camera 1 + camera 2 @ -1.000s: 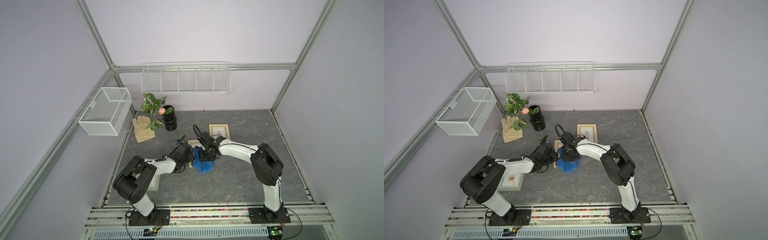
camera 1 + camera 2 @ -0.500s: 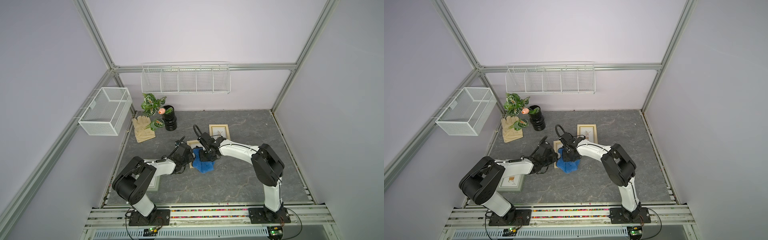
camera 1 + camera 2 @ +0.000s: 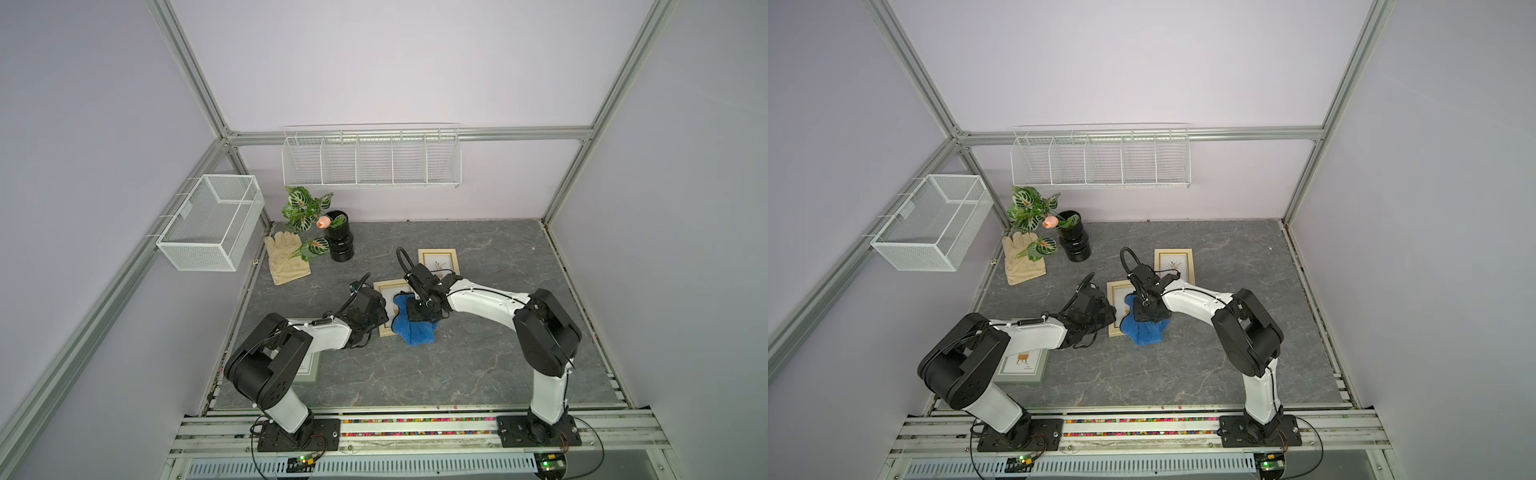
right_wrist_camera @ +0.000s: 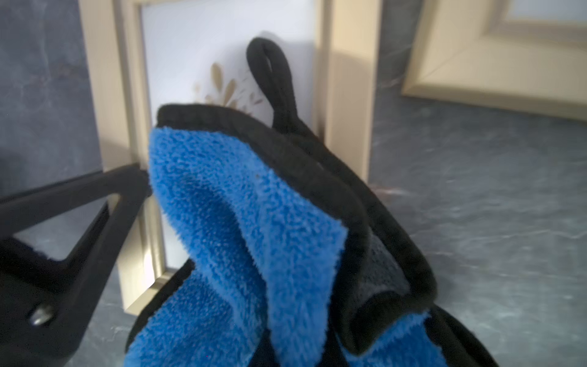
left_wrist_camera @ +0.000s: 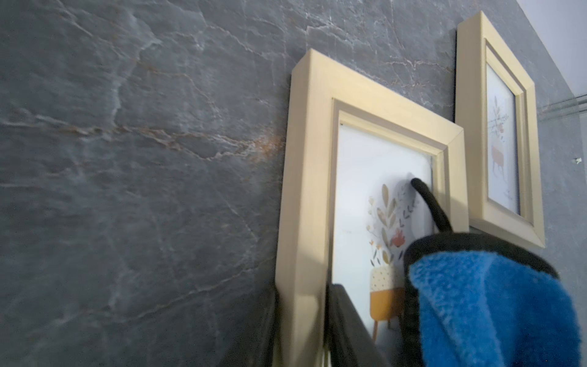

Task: Wipe the picture frame with a cloth
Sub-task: Wipe the dirt from the picture frame.

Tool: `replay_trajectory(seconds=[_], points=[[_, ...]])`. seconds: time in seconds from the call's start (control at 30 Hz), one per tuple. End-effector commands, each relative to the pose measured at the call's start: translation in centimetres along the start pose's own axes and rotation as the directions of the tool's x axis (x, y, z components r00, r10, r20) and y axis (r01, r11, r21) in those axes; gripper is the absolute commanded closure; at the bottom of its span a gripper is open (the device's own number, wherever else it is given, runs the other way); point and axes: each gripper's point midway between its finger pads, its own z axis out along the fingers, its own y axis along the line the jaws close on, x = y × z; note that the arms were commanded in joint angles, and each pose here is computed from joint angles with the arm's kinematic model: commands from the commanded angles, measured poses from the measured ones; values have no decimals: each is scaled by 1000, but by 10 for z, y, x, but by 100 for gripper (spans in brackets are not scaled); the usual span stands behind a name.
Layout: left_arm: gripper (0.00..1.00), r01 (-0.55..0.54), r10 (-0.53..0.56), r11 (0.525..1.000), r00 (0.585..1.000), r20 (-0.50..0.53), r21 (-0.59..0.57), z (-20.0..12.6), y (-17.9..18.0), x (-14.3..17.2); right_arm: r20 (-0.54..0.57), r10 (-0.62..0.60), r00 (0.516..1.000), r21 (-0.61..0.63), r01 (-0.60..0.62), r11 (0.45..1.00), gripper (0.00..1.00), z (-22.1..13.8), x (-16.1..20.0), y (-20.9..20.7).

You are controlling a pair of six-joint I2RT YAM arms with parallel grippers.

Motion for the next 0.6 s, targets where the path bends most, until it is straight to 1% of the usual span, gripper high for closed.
replay_trajectory(seconds=[0.0, 0.07, 0.27, 0.33, 0.43, 0.57], points=[[70, -79, -33, 925, 958, -285, -371, -10, 115, 87, -80, 17, 997, -42, -21, 999, 93, 19, 19, 16], [69, -77, -36, 924, 958, -286, -375, -11, 116, 87, -82, 14, 997, -13, -15, 1000, 93, 21, 18, 10], [69, -75, -40, 920, 959, -282, -385, -12, 118, 87, -32, 54, 998, 130, -50, 990, 93, -1, 16, -55], [69, -73, -40, 921, 959, -279, -382, -12, 117, 86, -30, 45, 999, 151, -40, 988, 93, -4, 16, -61], [69, -72, -41, 922, 959, -281, -379, -12, 117, 87, -36, 28, 999, 87, -25, 996, 93, -2, 17, -38], [69, -69, -41, 927, 958, -283, -369, -11, 115, 88, -67, 22, 998, -36, -24, 999, 93, 10, 20, 8]])
